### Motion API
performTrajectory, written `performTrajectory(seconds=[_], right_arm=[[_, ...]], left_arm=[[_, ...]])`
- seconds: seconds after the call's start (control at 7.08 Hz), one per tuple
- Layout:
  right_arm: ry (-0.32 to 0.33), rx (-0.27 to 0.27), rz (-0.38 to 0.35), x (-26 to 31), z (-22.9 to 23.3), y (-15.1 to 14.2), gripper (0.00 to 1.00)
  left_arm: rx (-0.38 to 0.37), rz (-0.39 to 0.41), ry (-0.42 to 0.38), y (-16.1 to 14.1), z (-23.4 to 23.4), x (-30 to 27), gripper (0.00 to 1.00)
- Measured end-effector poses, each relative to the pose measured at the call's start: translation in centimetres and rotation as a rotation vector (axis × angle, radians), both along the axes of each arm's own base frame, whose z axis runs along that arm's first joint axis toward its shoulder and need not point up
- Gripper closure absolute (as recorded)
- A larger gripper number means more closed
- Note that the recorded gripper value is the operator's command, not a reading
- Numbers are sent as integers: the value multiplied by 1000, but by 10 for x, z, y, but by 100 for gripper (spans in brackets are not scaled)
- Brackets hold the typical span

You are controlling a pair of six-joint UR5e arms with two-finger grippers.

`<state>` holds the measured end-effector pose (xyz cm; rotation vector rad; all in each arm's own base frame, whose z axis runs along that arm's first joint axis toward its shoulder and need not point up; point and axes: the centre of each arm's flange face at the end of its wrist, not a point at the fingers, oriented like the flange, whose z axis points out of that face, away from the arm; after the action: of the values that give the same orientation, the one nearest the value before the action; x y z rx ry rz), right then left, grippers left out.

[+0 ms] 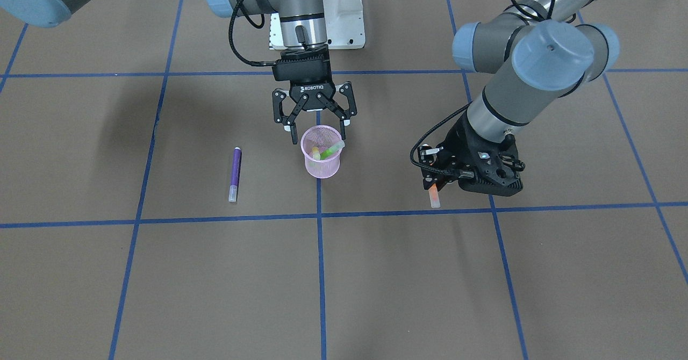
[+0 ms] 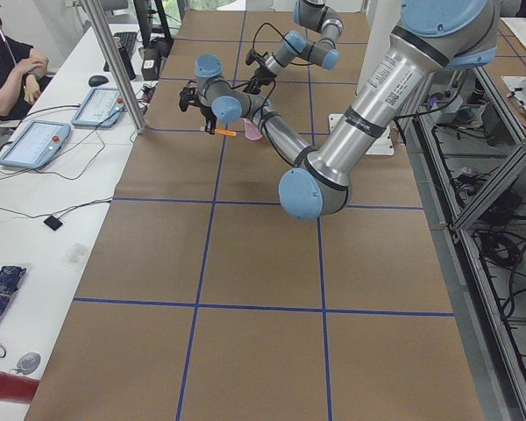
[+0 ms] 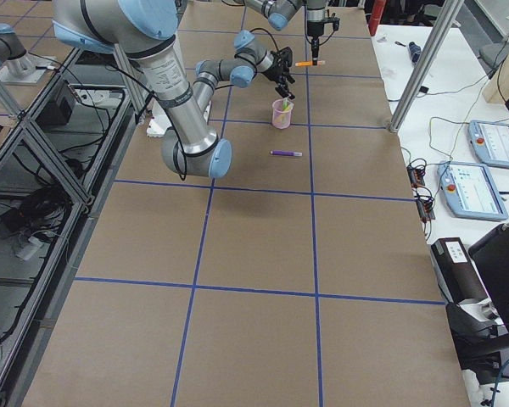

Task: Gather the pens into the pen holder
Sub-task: 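Carry the orange marker over the cup while the right moves to the purple marker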

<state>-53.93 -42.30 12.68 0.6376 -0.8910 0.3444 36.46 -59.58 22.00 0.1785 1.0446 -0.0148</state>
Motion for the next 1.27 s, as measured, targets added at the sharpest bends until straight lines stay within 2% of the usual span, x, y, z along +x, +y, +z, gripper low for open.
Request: performTrajectory(seconds=[0.28,0.57,0.85,1.13,1.27], right_arm=[[-48,-139,-133,59,17,-60,1],[-59,-296,-260,115,69,-102,1],[1,-434,-337,119,131,-117,1],[50,-514,-392,103,169,-128,1],[69,-534,-405,94,182,-134,1]], left_arm=[[31,-99,40,8,-46,-6,100],[65,-230,72,42,-82,11,100],[86,-355,133,87,-103,52,100],[113,-426,202,120,-113,85,100],[125,-440,209,132,-115,97,100]])
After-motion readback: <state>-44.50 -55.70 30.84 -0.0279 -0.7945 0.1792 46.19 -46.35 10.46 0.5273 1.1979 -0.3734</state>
